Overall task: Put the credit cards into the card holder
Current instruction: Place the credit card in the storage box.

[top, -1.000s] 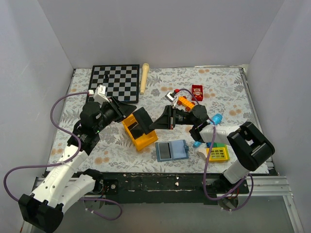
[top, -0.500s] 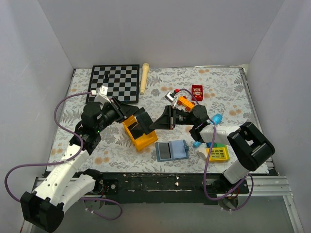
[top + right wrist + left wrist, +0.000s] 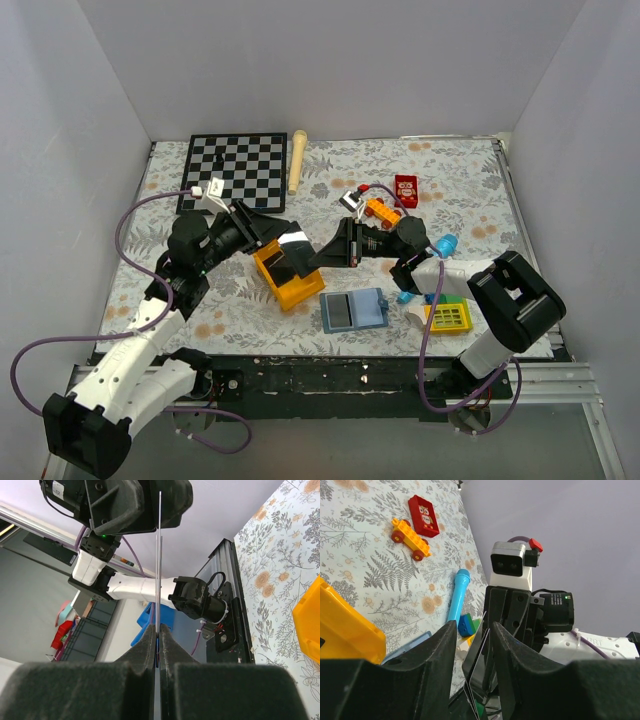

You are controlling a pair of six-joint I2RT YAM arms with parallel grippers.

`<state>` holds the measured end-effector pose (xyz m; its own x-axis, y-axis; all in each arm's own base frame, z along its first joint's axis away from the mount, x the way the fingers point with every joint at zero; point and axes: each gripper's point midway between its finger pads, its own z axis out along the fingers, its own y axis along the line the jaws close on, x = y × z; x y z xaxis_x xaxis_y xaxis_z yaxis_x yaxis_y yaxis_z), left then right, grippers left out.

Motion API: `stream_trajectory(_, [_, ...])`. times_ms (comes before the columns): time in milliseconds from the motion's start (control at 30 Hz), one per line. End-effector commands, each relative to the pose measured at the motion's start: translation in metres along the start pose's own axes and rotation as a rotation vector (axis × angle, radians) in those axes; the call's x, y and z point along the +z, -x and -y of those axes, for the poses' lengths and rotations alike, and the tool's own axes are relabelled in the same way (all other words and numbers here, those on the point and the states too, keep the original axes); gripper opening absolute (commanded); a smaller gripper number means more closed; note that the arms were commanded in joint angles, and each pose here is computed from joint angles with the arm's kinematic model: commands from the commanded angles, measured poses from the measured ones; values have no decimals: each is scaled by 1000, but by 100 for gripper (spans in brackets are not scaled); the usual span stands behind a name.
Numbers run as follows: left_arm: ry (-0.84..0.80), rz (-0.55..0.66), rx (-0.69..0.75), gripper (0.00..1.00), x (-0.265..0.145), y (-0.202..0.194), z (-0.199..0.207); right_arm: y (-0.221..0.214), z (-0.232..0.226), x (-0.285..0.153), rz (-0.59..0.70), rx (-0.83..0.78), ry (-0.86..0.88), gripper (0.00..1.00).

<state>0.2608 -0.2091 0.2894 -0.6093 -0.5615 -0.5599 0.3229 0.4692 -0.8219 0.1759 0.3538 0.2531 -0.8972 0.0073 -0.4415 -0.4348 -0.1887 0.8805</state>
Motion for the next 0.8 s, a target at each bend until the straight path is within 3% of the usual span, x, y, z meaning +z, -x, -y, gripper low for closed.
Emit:
stream_trajectory(0, [-29, -24, -2, 34, -3, -7, 3, 9, -36, -1, 44, -198, 135, 1])
stream_trajectory(133, [-30, -28, -2, 34, -4, -8, 3, 10, -36, -1, 44, -196, 136, 1])
stream_trajectory(233, [-48, -20, 1, 27, -4, -7, 6, 10, -37, -1, 44, -199, 138, 1])
stream_trajectory(400, [-59, -16, -2, 1, -4, -6, 8, 10, -34, -1, 45, -196, 133, 1])
stream_trajectory(767, [-4, 42, 0, 0, -1, 15, -2, 6, -22, -1, 36, -173, 113, 1])
